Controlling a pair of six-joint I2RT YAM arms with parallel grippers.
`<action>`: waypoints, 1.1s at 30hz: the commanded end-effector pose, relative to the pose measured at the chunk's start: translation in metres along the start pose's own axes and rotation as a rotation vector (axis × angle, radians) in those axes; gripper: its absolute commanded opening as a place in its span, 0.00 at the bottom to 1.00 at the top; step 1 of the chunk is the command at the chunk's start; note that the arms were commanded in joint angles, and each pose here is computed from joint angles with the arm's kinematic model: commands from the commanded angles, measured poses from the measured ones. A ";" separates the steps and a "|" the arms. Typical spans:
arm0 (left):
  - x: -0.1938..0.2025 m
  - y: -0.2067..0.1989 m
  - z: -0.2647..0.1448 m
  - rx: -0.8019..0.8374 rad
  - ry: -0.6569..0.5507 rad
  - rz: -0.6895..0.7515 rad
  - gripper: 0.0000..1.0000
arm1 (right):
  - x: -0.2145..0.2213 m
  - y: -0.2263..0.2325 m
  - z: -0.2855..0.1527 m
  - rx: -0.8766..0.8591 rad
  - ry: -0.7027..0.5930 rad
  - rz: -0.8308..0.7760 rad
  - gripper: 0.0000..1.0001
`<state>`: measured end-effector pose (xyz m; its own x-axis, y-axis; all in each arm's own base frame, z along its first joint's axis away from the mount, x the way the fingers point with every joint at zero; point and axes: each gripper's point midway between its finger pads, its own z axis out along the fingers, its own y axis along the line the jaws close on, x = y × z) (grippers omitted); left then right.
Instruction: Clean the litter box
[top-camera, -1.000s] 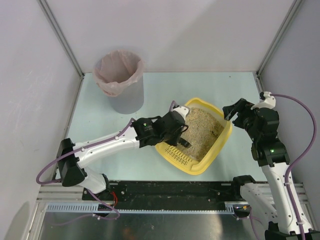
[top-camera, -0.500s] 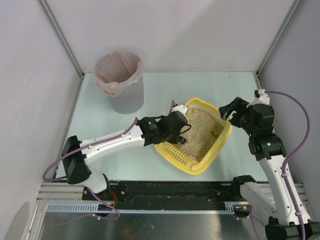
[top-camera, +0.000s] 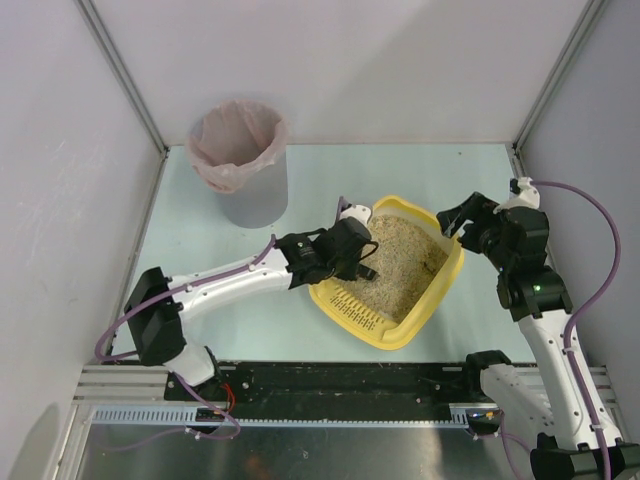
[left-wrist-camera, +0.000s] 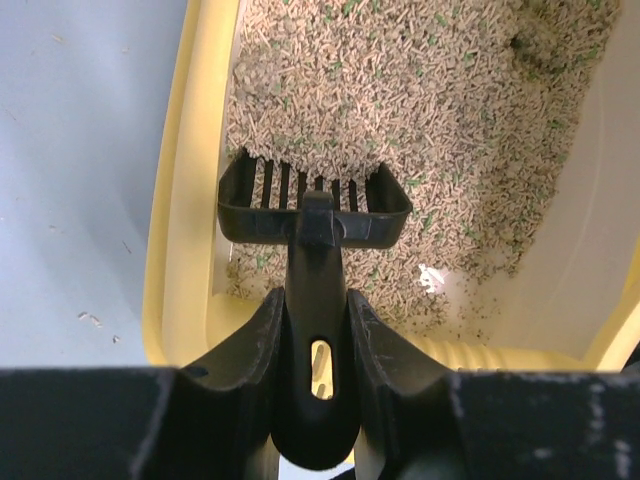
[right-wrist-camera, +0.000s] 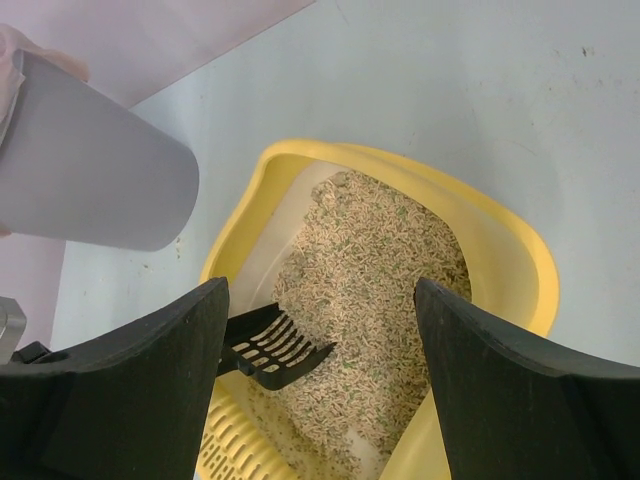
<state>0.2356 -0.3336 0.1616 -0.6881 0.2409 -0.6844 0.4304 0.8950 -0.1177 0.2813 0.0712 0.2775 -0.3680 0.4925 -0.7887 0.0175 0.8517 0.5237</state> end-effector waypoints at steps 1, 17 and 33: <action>0.003 0.010 0.011 -0.027 -0.022 -0.011 0.00 | -0.008 0.011 0.004 -0.049 -0.029 0.005 0.79; 0.013 0.031 0.031 -0.106 -0.105 -0.026 0.00 | 0.000 0.016 0.016 -0.075 -0.010 0.018 0.79; 0.003 0.035 0.048 -0.092 -0.177 -0.024 0.00 | -0.014 0.022 0.003 -0.084 -0.089 0.020 0.78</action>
<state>0.2573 -0.3386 0.1398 -0.6001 0.1351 -0.7884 0.4070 0.9001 -0.1555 0.2867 0.0852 0.2868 -0.3373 0.5098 -0.7914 -0.0441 0.8312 0.5543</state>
